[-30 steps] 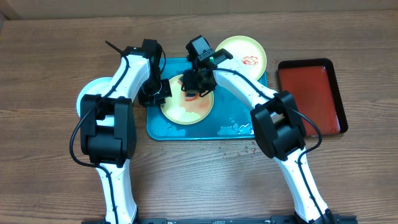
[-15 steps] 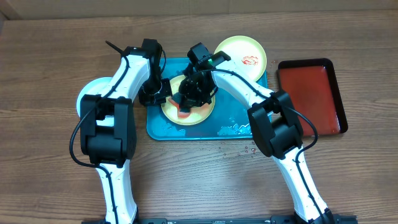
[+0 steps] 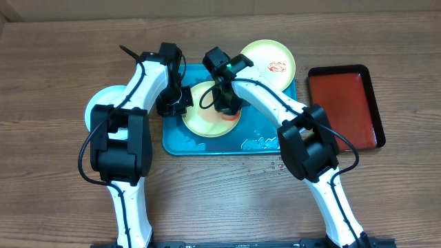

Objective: Clean dirty plates on tray and stack at the side
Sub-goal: 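Scrub the yellow plate with the sponge in the right gripper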

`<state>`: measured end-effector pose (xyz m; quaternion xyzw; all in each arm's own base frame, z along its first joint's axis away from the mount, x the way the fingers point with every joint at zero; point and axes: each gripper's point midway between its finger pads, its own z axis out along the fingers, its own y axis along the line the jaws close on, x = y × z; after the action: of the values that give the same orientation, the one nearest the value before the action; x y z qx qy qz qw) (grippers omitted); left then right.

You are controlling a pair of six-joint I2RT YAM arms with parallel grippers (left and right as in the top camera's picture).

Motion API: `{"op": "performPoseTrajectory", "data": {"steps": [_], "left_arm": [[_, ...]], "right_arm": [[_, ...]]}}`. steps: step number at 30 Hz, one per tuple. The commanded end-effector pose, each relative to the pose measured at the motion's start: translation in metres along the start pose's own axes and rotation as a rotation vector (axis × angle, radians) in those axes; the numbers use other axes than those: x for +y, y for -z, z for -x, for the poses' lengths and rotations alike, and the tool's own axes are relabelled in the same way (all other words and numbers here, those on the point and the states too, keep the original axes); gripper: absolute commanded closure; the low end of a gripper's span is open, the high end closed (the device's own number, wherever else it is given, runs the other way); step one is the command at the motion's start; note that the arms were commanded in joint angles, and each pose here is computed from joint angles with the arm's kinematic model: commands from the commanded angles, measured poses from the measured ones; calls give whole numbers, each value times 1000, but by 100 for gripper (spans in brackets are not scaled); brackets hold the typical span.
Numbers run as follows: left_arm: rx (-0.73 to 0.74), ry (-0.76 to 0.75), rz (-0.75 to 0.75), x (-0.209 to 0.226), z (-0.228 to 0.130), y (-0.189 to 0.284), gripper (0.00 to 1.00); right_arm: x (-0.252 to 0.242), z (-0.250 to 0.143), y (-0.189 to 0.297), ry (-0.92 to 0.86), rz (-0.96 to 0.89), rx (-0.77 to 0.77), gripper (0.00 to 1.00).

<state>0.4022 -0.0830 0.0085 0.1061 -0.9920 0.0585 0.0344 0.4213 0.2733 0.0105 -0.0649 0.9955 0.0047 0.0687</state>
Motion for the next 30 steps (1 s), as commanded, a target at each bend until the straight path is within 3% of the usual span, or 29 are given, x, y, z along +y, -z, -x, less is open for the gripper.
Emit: {"op": "performPoseTrajectory", "data": {"steps": [1, 6, 14, 22, 30], "left_arm": [[14, 0, 61, 15, -3, -12, 96], [14, 0, 61, 15, -3, -12, 95], [12, 0, 60, 14, -2, -12, 96], [15, 0, 61, 15, -3, -12, 96], [15, 0, 61, 15, -3, -12, 96]], "right_arm": [[-38, 20, -18, -66, -171, -98, 96], [-6, 30, -30, -107, 7, -125, 96], [82, -9, -26, 28, 457, 74, 96], [108, -42, -18, 71, 521, 181, 96], [81, -59, -21, 25, 432, 272, 96]]}}
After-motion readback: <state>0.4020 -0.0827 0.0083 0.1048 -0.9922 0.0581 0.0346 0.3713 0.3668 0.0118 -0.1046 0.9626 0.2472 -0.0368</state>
